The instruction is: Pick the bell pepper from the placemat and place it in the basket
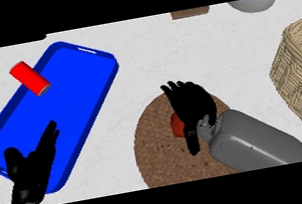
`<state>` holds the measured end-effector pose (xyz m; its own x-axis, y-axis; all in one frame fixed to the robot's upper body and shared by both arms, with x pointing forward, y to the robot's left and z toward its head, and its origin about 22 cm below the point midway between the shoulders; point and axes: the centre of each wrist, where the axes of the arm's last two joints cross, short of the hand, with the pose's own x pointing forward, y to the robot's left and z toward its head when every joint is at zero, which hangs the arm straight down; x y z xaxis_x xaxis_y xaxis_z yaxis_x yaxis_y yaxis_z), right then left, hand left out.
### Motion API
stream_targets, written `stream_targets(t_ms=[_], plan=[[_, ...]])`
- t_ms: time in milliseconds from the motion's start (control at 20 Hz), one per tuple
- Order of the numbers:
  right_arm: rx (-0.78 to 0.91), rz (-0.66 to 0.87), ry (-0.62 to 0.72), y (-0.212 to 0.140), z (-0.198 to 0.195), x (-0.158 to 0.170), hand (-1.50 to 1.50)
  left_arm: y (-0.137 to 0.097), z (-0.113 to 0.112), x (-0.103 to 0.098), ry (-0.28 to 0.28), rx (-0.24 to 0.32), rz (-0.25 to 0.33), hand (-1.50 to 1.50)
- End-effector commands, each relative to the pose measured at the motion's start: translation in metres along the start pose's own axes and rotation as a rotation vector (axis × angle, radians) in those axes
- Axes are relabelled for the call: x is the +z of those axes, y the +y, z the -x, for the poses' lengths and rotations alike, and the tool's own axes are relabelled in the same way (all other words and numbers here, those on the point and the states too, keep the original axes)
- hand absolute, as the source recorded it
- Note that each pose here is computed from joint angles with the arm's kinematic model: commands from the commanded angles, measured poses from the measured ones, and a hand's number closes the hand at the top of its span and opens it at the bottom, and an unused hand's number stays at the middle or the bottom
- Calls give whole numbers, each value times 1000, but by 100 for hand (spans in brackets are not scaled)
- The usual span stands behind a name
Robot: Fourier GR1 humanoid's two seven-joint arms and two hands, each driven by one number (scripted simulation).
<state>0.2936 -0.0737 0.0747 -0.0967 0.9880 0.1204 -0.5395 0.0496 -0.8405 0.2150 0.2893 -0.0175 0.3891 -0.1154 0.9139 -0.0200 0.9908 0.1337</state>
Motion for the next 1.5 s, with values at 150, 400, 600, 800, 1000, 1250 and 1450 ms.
stream_targets(t_ms=[150, 400, 600, 800, 1000, 1250, 1450], plan=[[1, 8, 11, 24, 3, -1, -150, 7, 36, 7, 149, -14, -27, 0], [100, 50, -48, 9, 9, -11, 150, 14, 35, 5, 151, 5, -31, 0], [166, 63, -51, 26, 1, -15, 150, -3, 31, -1, 167, 9, -11, 0], [166, 83, -69, 21, 19, -15, 150, 1, 55, 14, 172, -8, -17, 0], [175, 126, -88, 40, 6, 2, 150, 9, 39, 6, 171, 10, -23, 0], [139, 122, -194, 94, 45, 81, 150, 17, 58, 29, 198, 33, -105, 0], [20, 270, -216, 85, 65, 129, 150, 7, 54, 29, 185, 43, -107, 0]])
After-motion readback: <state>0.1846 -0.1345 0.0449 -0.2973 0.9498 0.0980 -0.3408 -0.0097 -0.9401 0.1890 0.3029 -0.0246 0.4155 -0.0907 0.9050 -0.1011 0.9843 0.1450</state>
